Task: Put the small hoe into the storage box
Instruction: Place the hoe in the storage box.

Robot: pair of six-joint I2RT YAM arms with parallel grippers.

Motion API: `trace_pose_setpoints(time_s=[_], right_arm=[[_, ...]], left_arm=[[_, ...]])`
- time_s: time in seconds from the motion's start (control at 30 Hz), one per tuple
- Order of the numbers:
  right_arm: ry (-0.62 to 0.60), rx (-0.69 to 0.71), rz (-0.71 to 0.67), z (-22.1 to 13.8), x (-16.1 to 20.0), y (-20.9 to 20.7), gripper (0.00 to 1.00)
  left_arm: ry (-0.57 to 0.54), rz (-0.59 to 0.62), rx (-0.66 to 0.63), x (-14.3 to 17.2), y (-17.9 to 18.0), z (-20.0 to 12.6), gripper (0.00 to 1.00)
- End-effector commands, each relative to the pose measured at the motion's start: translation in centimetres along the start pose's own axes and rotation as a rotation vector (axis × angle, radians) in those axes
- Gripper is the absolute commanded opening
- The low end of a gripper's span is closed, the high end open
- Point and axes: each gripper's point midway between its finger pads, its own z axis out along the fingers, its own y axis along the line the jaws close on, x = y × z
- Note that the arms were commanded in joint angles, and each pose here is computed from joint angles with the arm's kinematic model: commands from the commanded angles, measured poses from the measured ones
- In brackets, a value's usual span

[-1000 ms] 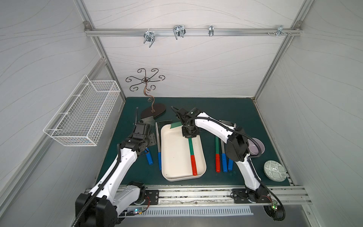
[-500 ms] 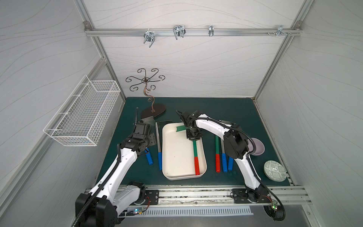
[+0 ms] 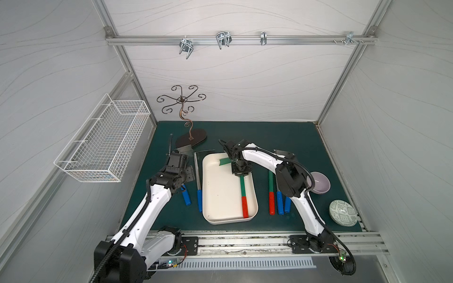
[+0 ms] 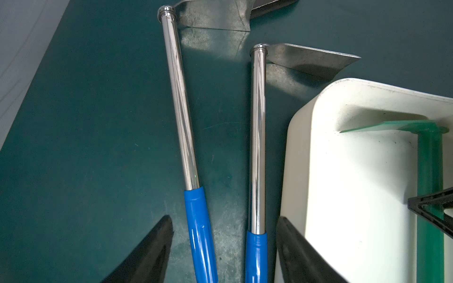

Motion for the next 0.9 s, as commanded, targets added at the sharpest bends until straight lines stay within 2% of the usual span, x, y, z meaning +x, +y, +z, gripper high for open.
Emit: trace_pose_setpoints(time_s=[0.0,0.17,0.3,0.47,0.57,0.67,0.77,0.87], right_arm=[[-0.018,0.015,0.001,-0.8,-0.5,-0.2,0.21],[-0.042,0.011,-0.023,-3.2,-0.4,0.3,0.36],[-0.13,-0.015,-0.026,-7.7,-0.9,0.3,0.49],[-0.272,-0.039,-0.024,-15.6,-1.3,-2.1,0.52],[-0.326,-0.05,0.019,-18.1,-0.6,-5.8,0.52],[-0.323,-0.06,0.092,-17.1,0.4,-10.1,0.5],[-0.242,-0.059,0.156,-13.5,1.9,-13.6,0.48],[-0.177,-0.055,0.154,-10.4,3.3,-14.4,0.48]], left_arm=[[-0.041,-0.019,0.015,-1.6,-0.5,-0.8,0.69],[-0.036,-0.018,0.014,-1.6,-0.5,-0.7,0.69],[-0.043,-0.018,0.01,-1.7,-0.4,-0.8,0.69],[-0.039,-0.018,0.011,-1.5,-0.4,-0.8,0.69],[-0.038,-0.017,0.011,-1.4,-0.4,-0.8,0.69],[-0.042,-0.019,0.01,-1.6,-0.4,-0.8,0.69],[-0.041,-0.017,0.007,-1.6,-0.3,-0.8,0.69],[-0.039,-0.018,0.006,-1.5,-0.3,-0.8,0.69]])
